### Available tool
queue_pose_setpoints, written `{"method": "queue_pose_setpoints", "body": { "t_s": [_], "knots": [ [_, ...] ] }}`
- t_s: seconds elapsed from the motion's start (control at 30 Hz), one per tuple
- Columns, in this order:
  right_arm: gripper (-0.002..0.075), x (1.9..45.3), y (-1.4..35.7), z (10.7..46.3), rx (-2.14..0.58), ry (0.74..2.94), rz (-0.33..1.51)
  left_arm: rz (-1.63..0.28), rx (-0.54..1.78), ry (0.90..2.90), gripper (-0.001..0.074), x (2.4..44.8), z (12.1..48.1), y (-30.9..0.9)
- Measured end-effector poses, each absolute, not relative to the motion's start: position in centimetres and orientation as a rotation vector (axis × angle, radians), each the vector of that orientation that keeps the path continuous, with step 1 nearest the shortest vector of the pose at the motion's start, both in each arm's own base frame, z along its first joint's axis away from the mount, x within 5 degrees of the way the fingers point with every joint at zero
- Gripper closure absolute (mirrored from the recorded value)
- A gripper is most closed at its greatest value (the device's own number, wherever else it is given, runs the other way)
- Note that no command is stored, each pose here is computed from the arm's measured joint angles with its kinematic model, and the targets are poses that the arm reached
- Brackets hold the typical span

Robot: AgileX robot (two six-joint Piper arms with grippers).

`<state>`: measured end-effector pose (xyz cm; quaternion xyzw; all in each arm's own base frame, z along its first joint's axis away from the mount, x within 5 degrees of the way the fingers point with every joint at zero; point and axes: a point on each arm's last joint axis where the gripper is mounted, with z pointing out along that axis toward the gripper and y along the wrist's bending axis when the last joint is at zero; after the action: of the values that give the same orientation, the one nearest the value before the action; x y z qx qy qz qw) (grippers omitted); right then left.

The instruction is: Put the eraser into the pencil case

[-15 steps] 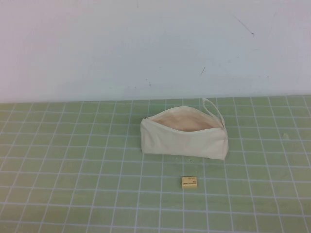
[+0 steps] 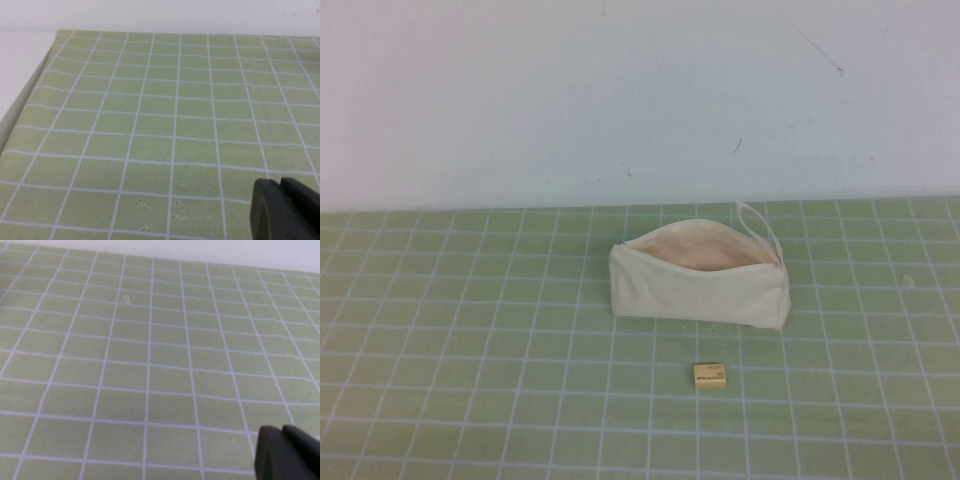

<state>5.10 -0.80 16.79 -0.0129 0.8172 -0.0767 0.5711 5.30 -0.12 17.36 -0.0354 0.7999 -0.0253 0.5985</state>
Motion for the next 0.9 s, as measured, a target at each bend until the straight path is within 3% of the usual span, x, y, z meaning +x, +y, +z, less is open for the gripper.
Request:
{"method": "queue_pose_setpoints", "body": {
  "t_s": [0.5,0.63,0.8,0.9],
  "knots": [
    [0.0727,5.1,-0.6,16.8,0.005,1.912,-0.122,-0.062,-0.084,1.855,0.0737,5.3,17.4,-0.1],
    [0.0727,5.3,0.1,17.0,0.163,1.874,0.102,-0.062,-0.084,1.855,0.0737,5.3,17.4,-0.1],
    [0.0727,5.4,1.2,17.9,0.49,1.751,0.547,-0.062,-0.084,1.855,0.0737,5.3,17.4,-0.1],
    [0.0727,5.5,1.3,18.2,0.569,1.696,0.653,-0.062,-0.084,1.855,0.0737,5.3,17.4,-0.1]
  ]
}}
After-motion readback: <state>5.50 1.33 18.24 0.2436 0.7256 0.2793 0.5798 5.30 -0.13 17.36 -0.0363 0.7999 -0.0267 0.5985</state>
